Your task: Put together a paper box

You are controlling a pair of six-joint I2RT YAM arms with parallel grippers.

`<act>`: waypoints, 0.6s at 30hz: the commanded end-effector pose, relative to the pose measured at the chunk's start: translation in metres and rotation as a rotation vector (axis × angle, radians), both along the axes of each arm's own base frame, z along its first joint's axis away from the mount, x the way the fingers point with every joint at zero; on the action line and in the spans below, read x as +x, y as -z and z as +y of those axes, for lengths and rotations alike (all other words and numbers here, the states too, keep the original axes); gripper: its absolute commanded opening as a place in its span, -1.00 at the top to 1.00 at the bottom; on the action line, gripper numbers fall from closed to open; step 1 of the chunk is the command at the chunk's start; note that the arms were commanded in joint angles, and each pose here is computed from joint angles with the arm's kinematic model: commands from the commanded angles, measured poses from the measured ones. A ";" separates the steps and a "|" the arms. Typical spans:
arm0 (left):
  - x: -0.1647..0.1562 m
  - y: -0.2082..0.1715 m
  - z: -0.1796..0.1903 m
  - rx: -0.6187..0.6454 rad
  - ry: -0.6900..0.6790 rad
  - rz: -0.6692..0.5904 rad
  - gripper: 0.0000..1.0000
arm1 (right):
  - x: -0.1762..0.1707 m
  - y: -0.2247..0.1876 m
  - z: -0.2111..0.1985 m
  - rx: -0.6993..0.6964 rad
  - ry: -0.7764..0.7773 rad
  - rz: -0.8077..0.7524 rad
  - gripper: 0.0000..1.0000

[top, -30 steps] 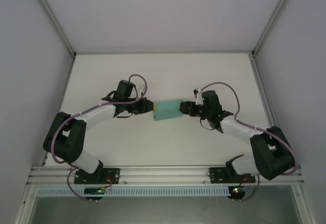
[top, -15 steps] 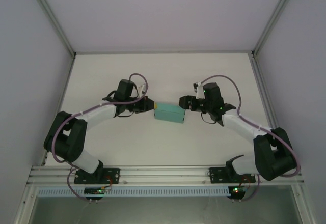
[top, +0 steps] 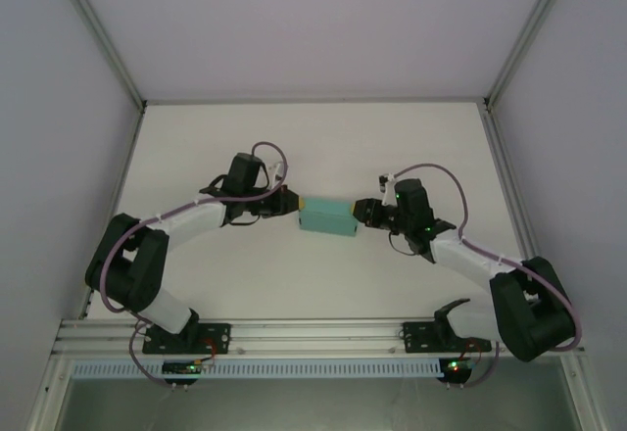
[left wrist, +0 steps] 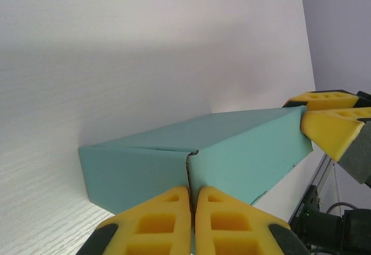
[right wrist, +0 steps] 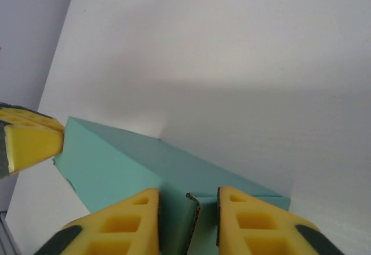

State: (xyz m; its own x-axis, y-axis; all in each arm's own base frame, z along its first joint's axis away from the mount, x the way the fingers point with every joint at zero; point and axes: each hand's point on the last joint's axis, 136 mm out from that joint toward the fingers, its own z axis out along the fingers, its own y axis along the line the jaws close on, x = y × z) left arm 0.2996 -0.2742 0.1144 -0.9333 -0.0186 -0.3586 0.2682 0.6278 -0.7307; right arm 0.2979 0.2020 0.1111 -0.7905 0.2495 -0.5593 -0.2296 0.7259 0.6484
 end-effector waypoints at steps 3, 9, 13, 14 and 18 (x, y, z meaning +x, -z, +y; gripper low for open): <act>-0.020 0.047 0.017 0.143 -0.030 0.142 1.00 | -0.028 0.051 -0.019 -0.112 0.036 0.176 0.73; -0.004 0.006 0.011 0.130 -0.017 0.025 0.53 | -0.021 0.009 -0.025 -0.179 0.006 0.076 -0.01; 0.013 -0.041 0.012 0.122 -0.030 -0.124 -0.13 | -0.009 -0.029 -0.034 -0.325 -0.049 -0.062 -0.66; 0.016 -0.050 0.013 0.122 -0.038 -0.152 -0.34 | -0.006 -0.039 -0.033 -0.334 -0.063 -0.096 -0.84; 0.030 -0.071 0.041 0.237 -0.131 -0.233 -0.99 | -0.004 -0.073 -0.008 -0.430 -0.304 -0.313 -0.98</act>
State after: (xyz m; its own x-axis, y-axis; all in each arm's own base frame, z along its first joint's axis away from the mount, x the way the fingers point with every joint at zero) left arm 0.3175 -0.2574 0.1559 -0.8773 -0.0090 -0.4798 0.3153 0.7430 -0.5904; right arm 0.3017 0.1848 0.1686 -0.6893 -0.0329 -0.7237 -0.4103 0.8411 0.3525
